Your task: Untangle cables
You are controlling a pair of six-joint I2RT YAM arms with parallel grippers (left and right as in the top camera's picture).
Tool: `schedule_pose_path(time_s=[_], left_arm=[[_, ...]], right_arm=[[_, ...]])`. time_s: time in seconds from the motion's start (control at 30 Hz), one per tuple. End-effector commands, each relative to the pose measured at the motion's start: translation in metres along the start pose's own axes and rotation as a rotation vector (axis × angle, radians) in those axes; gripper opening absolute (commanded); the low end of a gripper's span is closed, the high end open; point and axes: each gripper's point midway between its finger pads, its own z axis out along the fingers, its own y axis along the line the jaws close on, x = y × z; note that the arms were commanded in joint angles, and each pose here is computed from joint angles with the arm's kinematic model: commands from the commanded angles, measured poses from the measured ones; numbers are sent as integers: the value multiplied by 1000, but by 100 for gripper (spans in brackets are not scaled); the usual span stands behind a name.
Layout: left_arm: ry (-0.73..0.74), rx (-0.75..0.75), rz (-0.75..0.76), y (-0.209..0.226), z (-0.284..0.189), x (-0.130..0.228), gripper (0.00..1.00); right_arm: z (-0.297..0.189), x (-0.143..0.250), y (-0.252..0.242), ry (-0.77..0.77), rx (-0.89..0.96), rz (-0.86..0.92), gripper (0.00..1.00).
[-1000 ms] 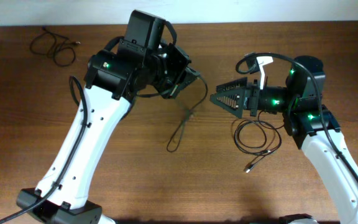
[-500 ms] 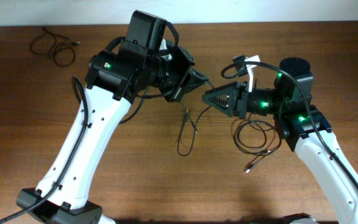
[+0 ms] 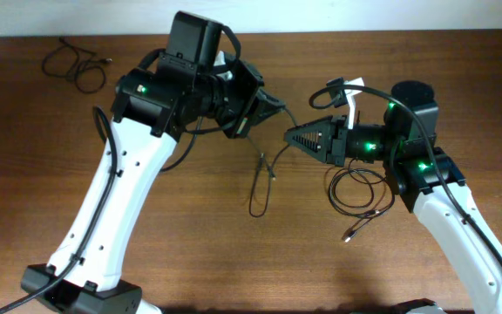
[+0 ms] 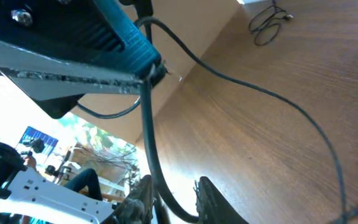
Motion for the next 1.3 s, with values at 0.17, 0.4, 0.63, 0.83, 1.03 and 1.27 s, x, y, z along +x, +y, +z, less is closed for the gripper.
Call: schedule_pose_path(time_s=[0.17,0.4,0.63,0.83,1.03,1.27], left_arm=[[15,17,-3,-4,-3,3,0],[-8,10,8,-3,-3,-1,14],[-173,-61,204,6,-6,-30,78],[-362,-257,533,26,-19,-67,85],[-168,-149,682,15,-6,-33,76],[-101,-123,643,10,10,-1,90]], right_arm=[[0,-5,2,-15,16,-29,9],[0,-5,2,-15,16,-25,4],[0,-5,0,-19,26,20,4],[0,-3,-1,-13,29,47,4],[0,-3,-1,-14,30,47,4],[0,-4,-2,-15,33,47,4]])
